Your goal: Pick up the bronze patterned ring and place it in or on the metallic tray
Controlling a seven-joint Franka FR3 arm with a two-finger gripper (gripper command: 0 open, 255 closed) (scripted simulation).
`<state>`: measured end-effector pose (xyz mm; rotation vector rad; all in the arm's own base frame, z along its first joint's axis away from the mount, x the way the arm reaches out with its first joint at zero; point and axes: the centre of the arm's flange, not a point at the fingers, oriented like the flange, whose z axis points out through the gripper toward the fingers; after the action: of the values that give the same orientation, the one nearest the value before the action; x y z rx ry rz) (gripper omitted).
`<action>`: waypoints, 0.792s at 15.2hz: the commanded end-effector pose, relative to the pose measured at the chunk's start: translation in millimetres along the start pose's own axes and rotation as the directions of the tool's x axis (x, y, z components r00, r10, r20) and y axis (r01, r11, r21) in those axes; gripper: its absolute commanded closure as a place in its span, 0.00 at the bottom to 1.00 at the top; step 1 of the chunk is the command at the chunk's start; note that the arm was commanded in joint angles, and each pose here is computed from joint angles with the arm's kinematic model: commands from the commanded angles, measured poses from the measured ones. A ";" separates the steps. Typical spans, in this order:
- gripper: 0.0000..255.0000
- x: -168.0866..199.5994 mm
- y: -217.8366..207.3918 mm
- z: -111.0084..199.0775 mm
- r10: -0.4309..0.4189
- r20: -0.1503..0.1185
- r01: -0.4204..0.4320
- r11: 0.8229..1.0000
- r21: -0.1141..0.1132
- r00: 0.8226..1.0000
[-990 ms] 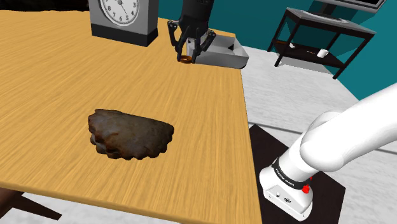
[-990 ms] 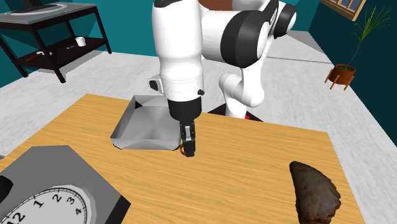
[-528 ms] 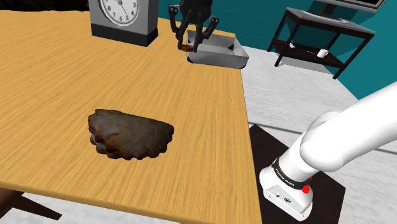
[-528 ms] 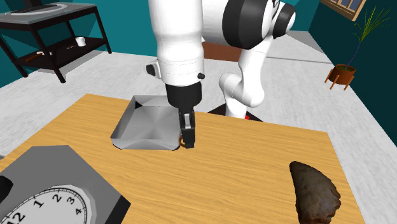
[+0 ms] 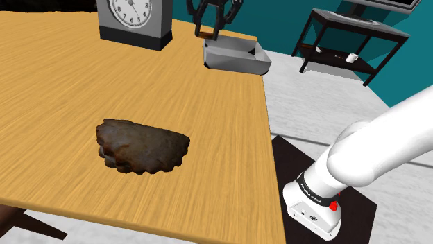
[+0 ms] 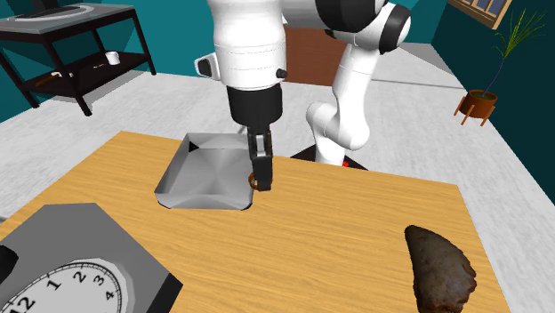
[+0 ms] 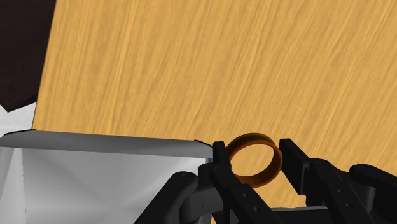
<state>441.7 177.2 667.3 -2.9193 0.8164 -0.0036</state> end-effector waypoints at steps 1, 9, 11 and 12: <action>1.00 -0.3 -1.0 -9.5 0.000 0.000 0.000 1.000 0.000 1.000; 1.00 53.4 72.2 -28.8 0.000 0.000 0.000 1.000 0.000 1.000; 1.00 68.8 93.2 -33.0 0.000 0.000 0.000 1.000 0.000 1.000; 1.00 76.4 103.7 -35.1 0.000 0.000 0.000 1.000 0.000 1.000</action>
<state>453.2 62.2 687.4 -2.9193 0.8183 -0.0031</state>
